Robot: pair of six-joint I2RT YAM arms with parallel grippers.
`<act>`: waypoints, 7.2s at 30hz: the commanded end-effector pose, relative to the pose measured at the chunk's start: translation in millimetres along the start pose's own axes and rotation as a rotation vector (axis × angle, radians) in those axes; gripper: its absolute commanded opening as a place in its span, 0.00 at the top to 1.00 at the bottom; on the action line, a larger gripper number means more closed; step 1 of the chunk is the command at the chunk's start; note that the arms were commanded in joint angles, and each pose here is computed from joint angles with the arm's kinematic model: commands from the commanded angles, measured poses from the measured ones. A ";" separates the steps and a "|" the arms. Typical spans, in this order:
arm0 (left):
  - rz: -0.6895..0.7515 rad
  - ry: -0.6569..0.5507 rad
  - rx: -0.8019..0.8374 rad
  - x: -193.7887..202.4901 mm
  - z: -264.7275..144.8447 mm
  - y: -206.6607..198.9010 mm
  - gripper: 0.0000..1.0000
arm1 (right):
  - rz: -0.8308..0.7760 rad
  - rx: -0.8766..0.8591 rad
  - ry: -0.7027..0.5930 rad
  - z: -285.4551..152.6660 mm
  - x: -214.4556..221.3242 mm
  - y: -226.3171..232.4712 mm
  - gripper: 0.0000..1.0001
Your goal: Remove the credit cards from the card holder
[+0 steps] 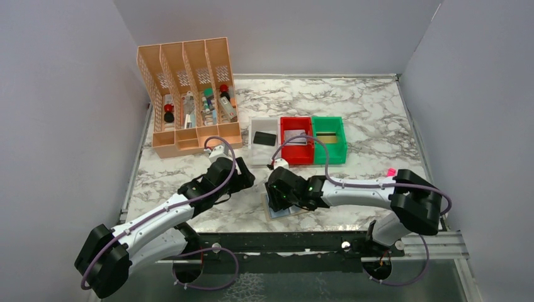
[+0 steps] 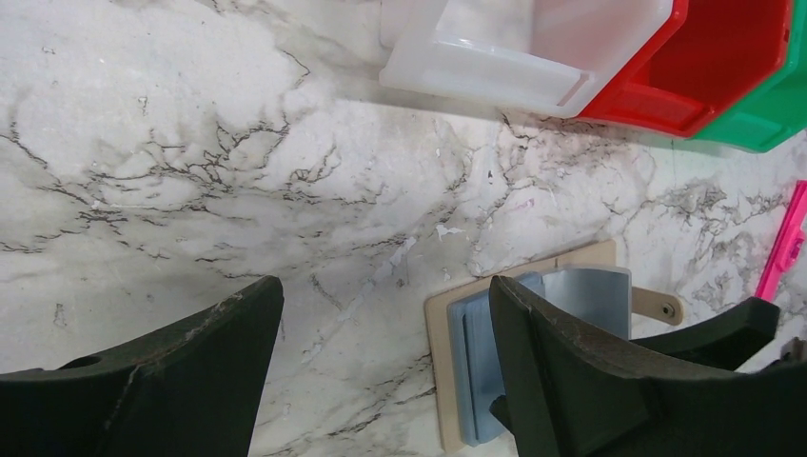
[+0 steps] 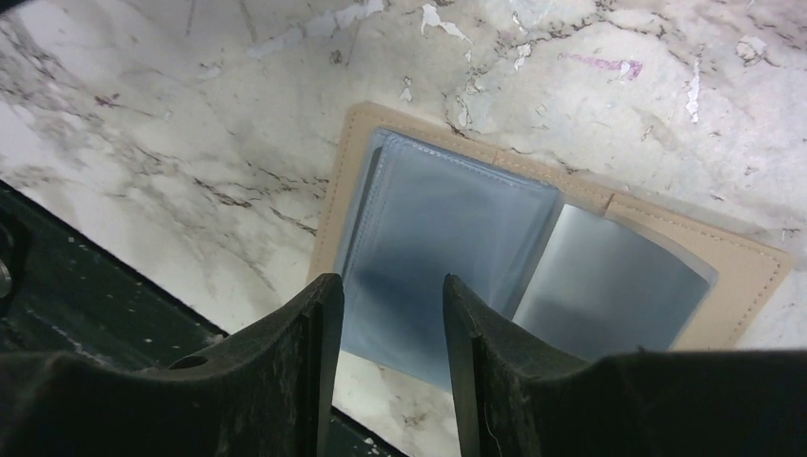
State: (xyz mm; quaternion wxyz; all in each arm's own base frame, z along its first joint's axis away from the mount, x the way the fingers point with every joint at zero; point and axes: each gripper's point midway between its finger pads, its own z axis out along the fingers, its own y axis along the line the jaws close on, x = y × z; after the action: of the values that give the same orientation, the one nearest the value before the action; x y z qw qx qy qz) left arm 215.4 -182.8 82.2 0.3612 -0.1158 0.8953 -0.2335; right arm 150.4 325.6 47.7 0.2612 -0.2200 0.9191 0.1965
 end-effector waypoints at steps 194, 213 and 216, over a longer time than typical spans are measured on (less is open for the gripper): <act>0.327 0.456 0.085 128.5 42.3 -43.2 0.71 | 0.685 -0.354 -0.014 -13.0 16.5 -37.2 0.99; 0.339 0.450 0.078 133.6 44.9 -34.3 0.71 | 0.714 -0.217 0.000 -16.5 42.8 -71.2 0.99; 0.345 0.439 0.022 131.7 44.8 -21.8 0.72 | 0.717 -0.231 -0.008 -18.2 40.8 -72.3 0.99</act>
State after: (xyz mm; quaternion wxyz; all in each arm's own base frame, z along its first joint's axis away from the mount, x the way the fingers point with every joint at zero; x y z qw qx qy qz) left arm 177.0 -313.1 35.7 0.2448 0.0899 0.9189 -0.2961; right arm 153.9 255.8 28.8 0.1607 0.0886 0.9013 0.3924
